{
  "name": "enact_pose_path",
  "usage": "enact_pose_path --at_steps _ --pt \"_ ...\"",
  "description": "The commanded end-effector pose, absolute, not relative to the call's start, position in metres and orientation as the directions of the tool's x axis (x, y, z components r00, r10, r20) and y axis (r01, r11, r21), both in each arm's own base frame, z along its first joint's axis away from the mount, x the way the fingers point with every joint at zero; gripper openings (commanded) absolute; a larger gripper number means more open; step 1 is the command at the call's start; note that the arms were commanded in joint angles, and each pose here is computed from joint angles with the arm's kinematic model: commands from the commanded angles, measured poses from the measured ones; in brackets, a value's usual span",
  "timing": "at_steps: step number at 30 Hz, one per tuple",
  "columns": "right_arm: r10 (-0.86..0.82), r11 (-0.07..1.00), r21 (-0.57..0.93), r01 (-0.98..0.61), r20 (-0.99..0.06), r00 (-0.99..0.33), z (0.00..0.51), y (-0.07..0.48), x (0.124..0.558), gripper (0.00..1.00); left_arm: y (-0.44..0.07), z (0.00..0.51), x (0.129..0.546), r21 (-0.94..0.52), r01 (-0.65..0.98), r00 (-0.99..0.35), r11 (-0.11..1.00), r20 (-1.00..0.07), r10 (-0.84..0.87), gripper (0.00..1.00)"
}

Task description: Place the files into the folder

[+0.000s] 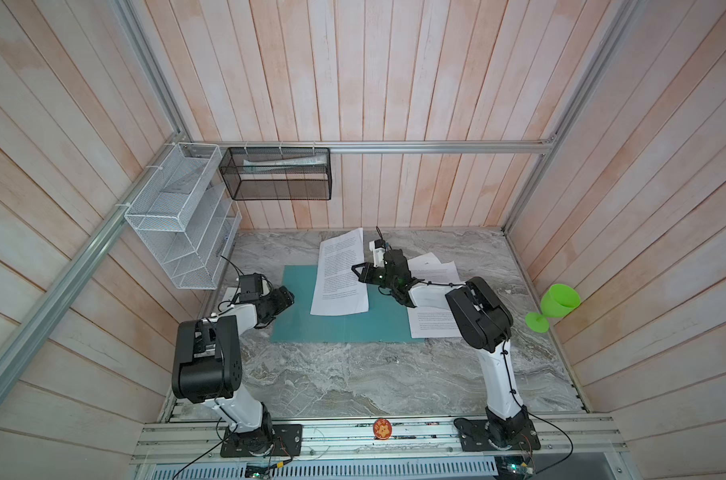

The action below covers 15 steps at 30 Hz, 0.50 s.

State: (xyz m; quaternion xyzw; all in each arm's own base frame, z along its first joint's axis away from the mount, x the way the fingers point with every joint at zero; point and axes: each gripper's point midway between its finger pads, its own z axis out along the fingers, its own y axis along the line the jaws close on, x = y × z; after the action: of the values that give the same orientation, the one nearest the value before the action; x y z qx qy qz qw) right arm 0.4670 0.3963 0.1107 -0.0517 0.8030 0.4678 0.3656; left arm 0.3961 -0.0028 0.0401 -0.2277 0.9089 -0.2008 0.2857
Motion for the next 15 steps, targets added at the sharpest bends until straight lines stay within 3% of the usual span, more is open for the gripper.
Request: enact_pose_path --at_steps 1,15 --pt "0.292 0.573 0.679 -0.458 -0.692 -0.661 0.134 0.393 0.472 0.0 -0.013 0.009 0.367 -0.489 -0.35 -0.793 0.799 -0.298 -0.531 0.84" --pt "0.276 0.619 0.568 -0.543 -0.804 -0.526 0.168 0.398 0.464 0.0 -0.014 0.009 0.366 -0.495 -0.347 -0.794 0.797 -0.298 -0.531 0.84"
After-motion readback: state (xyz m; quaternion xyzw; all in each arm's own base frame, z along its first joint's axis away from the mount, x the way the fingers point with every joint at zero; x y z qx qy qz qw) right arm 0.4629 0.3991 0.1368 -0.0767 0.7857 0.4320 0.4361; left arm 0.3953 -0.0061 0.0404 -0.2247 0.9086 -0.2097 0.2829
